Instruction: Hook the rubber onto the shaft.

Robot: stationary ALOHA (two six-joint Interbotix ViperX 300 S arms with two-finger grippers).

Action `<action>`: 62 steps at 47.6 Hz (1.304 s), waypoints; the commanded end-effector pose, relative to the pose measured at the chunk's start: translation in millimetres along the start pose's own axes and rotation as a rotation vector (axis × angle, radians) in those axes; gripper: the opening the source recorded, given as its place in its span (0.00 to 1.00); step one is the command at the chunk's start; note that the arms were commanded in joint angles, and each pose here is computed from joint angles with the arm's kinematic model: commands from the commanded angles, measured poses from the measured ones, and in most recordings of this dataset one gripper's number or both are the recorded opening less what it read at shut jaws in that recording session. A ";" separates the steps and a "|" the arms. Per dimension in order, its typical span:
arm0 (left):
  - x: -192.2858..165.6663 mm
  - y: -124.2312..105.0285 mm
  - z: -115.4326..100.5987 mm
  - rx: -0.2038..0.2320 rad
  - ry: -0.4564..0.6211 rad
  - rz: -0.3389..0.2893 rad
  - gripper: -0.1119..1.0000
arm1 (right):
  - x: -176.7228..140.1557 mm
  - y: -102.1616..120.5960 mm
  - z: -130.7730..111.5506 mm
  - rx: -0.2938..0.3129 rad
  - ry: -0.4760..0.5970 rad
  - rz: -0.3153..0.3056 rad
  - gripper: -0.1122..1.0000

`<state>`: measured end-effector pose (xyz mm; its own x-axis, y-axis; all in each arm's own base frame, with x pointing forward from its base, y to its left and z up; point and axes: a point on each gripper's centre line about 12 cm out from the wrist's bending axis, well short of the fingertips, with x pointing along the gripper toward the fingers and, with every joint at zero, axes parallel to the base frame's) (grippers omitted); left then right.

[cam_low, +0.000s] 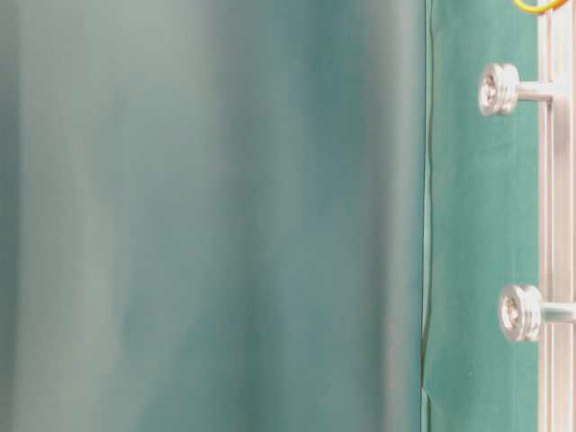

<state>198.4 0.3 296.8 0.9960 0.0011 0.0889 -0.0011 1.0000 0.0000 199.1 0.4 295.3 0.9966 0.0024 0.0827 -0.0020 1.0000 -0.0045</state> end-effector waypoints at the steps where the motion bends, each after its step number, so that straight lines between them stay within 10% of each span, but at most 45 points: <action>1: 3.3 -2.4 10.3 0.029 -0.012 -0.015 0.10 | 3.1 -0.7 3.2 0.003 -0.003 -0.004 0.13; 23: 2.5 -2.5 11.1 0.025 0.032 -0.015 0.10 | 4.1 -0.7 7.8 0.006 0.110 -0.004 0.13; 48: -5.4 -0.2 -11.9 0.021 0.500 -0.002 0.10 | -6.9 -0.4 -12.3 0.006 0.607 -0.002 0.13; 62: -6.8 0.0 -9.7 0.023 0.529 -0.001 0.10 | -9.3 -0.7 -13.9 0.007 0.684 -0.004 0.13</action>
<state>189.7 0.4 276.2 0.8940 0.0064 -0.4481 0.0018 0.9998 0.0178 187.6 -0.2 270.6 0.8123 -0.0017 -0.5833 0.0008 1.0000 -0.0018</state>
